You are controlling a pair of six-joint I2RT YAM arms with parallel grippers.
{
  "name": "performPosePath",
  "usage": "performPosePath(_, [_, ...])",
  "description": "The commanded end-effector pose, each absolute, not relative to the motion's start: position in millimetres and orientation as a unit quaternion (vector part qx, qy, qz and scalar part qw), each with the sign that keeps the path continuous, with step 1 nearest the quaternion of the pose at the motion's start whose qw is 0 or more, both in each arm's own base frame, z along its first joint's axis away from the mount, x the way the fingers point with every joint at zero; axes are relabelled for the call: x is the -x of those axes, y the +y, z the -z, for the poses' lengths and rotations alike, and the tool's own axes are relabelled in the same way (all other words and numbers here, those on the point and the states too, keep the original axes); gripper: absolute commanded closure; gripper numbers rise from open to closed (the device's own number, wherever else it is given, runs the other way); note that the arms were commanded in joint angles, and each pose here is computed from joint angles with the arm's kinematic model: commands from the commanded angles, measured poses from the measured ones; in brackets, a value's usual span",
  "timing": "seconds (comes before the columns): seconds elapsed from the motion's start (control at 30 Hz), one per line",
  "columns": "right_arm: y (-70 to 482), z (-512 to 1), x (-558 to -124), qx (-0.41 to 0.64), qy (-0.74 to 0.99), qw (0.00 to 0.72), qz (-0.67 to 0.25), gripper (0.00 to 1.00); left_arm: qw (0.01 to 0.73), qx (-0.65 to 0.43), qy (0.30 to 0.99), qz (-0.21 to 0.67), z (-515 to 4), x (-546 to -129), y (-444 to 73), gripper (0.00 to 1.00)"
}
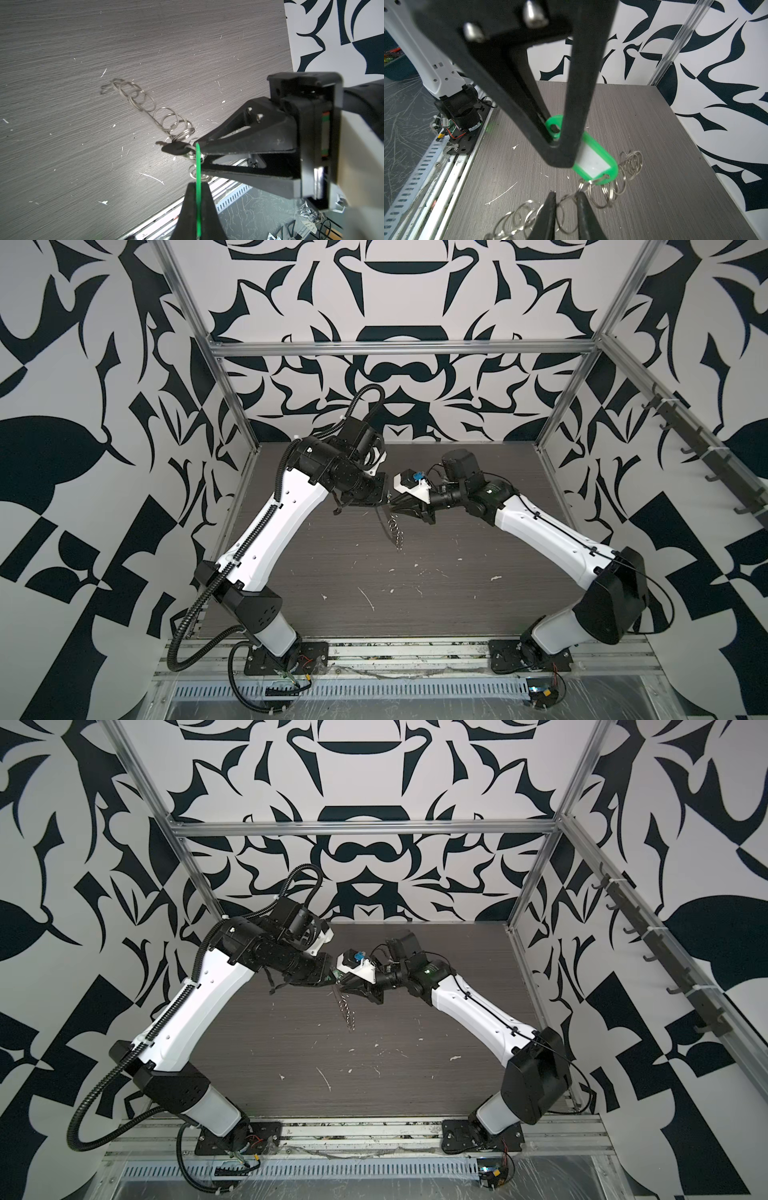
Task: Remove the keys from the keyring
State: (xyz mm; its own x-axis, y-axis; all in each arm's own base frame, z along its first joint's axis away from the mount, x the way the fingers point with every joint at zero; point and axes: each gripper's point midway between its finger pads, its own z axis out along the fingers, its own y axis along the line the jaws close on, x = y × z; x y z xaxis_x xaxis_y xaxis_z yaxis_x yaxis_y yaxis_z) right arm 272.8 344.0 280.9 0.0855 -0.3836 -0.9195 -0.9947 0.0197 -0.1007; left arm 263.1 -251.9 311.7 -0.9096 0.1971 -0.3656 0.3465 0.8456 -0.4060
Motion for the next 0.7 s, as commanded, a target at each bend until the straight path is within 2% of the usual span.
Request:
performPosePath(0.0, [352.7, -305.8, -275.3, 0.598, 0.554, 0.451, -0.363, 0.79, 0.174, -0.145, 0.941, 0.25, -328.7, -259.5, -247.9, 1.0])
performPosePath(0.4, [358.6, -312.0, -280.3, 0.586, 0.554, 0.457, -0.375, 0.83, 0.172, -0.147, 0.94, 0.257, -329.7, -258.3, -250.0, 1.0])
performPosePath(0.57, [359.6, -308.8, -281.6, 0.586, 0.558, 0.453, -0.374, 1.0, 0.177, -0.146, 0.938, 0.259, -332.4, -258.0, -249.7, 1.0])
performPosePath(0.67, [358.7, -306.4, -279.6, 0.588, 0.56, 0.447, -0.375, 1.0, 0.184, -0.152, 0.936, 0.257, -334.9, -260.1, -249.9, 1.0])
